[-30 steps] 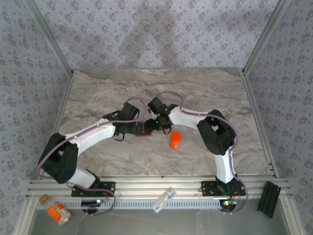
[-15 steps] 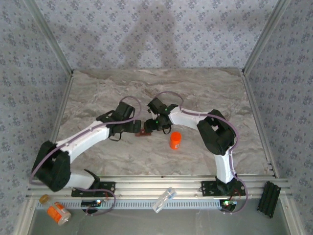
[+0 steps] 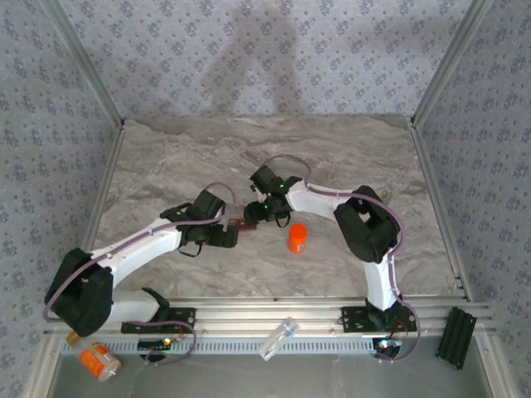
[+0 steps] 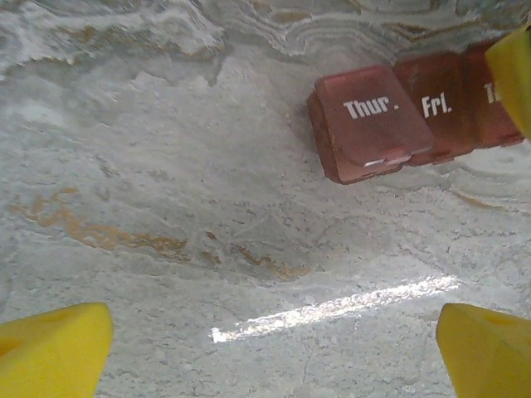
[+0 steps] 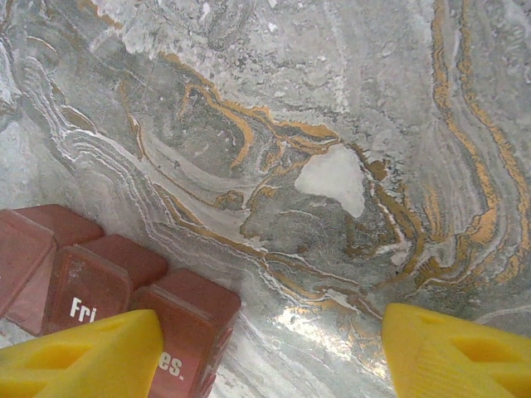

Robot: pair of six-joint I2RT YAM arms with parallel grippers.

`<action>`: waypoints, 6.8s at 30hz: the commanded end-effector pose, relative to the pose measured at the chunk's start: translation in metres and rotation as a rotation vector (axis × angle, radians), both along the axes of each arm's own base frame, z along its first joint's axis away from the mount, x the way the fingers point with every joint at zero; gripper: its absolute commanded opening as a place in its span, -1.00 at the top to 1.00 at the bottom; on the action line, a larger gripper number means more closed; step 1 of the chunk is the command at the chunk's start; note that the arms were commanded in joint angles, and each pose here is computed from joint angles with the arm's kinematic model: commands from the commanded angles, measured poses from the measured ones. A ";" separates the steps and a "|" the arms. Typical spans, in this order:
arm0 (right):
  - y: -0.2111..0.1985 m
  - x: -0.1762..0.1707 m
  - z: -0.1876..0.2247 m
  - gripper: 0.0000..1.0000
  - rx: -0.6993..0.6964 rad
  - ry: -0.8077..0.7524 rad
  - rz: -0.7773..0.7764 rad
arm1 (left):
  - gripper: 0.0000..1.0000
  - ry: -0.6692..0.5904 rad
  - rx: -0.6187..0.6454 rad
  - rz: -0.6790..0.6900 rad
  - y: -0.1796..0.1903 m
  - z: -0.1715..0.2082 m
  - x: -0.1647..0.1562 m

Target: Sort the pills into containers

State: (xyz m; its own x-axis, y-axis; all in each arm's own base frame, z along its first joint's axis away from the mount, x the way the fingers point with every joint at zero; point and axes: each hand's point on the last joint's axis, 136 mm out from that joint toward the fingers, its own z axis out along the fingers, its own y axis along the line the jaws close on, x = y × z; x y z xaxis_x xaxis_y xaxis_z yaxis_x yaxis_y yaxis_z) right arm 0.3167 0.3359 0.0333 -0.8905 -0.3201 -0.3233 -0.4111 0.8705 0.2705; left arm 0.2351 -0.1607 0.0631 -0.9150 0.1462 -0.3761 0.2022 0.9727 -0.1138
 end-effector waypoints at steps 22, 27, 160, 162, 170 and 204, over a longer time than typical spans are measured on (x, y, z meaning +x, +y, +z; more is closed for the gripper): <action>-0.023 -0.023 -0.044 -0.44 -0.148 0.076 0.011 | -1.00 -0.068 0.067 0.052 0.008 -0.001 0.051; -0.022 -0.023 -0.046 -0.45 -0.150 0.078 0.013 | -1.00 -0.082 0.062 0.061 0.010 0.004 0.061; -0.199 -0.019 0.068 -0.57 0.057 -0.051 -0.439 | -0.99 -0.048 -0.396 0.080 -0.104 -0.019 0.053; -0.203 -0.020 0.067 -0.60 0.043 -0.054 -0.446 | -1.00 -0.049 -0.402 0.068 -0.112 -0.018 0.054; -0.222 -0.018 0.075 -1.00 -0.014 -0.121 -0.502 | -1.00 -0.046 -0.422 0.021 -0.139 -0.013 0.052; -0.206 -0.030 0.104 -0.89 0.158 -0.178 -0.472 | -0.99 -0.044 -0.488 -0.024 -0.177 -0.011 0.028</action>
